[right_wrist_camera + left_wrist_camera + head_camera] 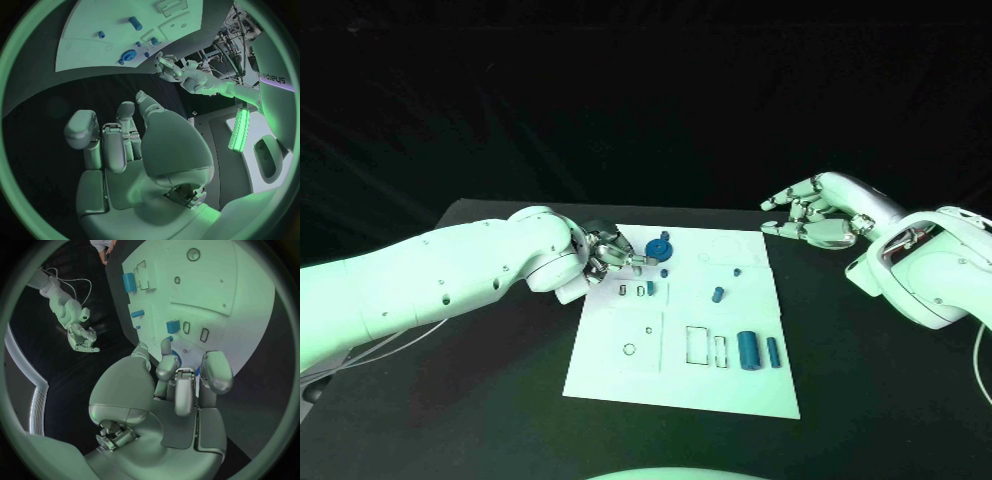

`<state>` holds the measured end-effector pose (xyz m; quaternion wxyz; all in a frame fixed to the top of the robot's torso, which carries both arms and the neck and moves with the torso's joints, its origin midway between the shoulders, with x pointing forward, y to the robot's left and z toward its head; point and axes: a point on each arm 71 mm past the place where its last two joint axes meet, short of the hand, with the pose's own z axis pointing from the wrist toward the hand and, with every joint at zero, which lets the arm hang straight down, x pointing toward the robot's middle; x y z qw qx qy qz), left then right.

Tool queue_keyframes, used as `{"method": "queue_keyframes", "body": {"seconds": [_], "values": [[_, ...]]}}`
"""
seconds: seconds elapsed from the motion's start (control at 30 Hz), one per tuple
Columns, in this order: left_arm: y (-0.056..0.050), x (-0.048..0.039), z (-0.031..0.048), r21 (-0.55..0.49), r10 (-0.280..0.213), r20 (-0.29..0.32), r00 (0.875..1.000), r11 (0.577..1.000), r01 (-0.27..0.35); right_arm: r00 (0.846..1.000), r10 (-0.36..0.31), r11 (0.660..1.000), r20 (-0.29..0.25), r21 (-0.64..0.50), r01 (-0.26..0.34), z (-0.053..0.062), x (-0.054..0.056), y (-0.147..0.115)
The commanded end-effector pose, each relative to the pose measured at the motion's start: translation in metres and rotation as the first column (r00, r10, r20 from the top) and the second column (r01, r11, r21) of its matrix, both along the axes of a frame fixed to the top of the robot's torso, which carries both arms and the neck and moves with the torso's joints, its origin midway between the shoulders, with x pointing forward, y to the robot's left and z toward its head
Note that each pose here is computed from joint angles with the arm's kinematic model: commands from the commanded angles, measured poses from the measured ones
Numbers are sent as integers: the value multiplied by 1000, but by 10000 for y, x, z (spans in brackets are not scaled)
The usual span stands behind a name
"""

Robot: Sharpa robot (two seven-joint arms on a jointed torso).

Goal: Assemble the parts on the task board

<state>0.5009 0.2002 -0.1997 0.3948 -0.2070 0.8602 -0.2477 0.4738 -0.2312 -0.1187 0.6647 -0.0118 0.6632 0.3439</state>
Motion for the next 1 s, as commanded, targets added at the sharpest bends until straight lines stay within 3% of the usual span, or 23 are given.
{"method": "queue_keyframes", "body": {"seconds": [0.03,0.67,1.0], "values": [[9,32,-16,140,-8,13,1000,990,6,999,-26,999,-30,-19,26,-25,19,-18],[-274,63,-93,246,-76,-28,997,966,81,999,-24,999,-46,-26,22,-51,39,33],[-318,65,-123,265,-110,-66,992,956,124,999,-14,1000,-46,-24,13,-50,35,68]]}}
